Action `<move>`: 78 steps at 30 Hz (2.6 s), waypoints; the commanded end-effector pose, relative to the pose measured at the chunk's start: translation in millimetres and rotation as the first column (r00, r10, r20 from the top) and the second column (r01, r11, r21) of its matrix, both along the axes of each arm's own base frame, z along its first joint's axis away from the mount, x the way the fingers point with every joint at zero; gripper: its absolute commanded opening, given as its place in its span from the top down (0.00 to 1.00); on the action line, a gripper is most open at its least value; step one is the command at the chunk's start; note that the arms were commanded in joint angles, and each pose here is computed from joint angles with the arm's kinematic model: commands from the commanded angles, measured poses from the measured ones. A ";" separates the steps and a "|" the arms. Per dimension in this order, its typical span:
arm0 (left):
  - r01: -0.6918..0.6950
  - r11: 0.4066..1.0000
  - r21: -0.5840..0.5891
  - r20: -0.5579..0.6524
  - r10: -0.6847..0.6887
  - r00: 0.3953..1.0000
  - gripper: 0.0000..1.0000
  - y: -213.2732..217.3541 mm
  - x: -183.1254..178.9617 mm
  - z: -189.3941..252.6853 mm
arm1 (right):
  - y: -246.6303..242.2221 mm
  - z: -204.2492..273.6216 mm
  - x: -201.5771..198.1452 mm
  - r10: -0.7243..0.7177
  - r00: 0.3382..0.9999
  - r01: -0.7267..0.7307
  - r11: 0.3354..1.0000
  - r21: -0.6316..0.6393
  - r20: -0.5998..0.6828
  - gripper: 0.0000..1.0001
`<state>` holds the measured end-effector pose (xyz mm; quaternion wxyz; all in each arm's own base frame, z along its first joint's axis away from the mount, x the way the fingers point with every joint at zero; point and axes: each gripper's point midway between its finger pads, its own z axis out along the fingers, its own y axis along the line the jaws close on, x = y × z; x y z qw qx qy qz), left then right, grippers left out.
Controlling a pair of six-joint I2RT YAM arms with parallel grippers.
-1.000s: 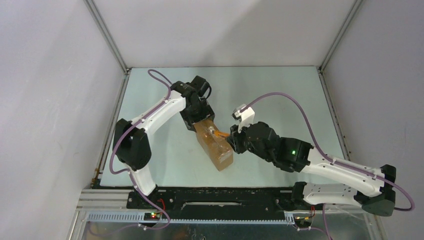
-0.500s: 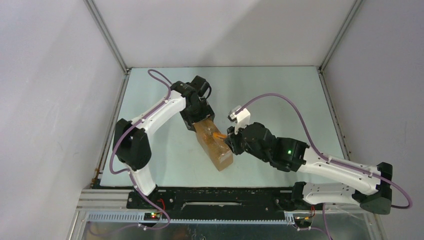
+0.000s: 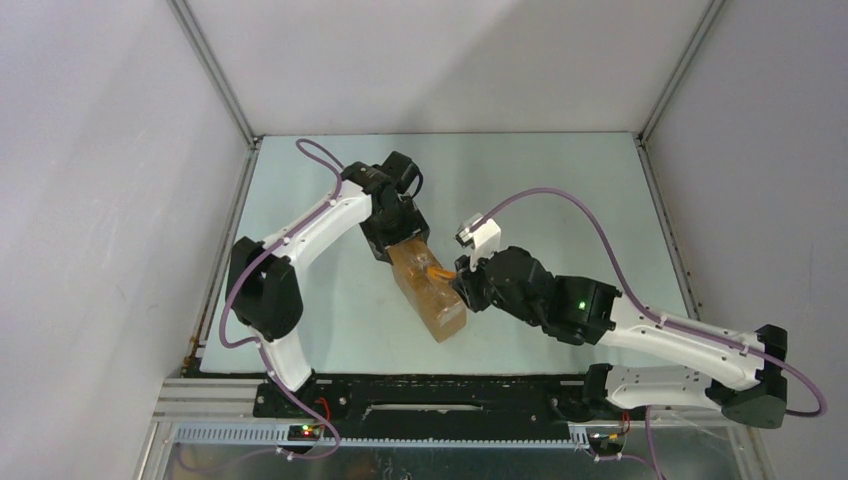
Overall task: Unpack the express box
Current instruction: Cut the express box at the center of the board.
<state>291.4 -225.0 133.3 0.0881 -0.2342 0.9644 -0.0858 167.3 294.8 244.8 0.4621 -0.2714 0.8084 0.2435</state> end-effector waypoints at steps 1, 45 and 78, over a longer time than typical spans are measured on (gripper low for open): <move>-0.029 0.999 0.033 -0.030 0.030 0.999 0.30 6.2 4.4 -14.8 | -20.1 -14.0 -20.8 0.059 0.998 -0.063 0.990 -0.125 -0.038 1.00; 0.571 0.817 -0.081 0.716 -0.351 0.603 0.03 -30.8 18.1 201.3 | -60.7 51.8 -46.6 0.237 0.953 -0.183 0.947 0.266 -0.188 1.00; 0.828 0.160 -0.538 0.830 -0.075 0.553 0.30 -118.9 -82.9 249.1 | -69.8 143.8 12.4 0.159 0.908 0.191 0.666 0.721 -0.387 1.00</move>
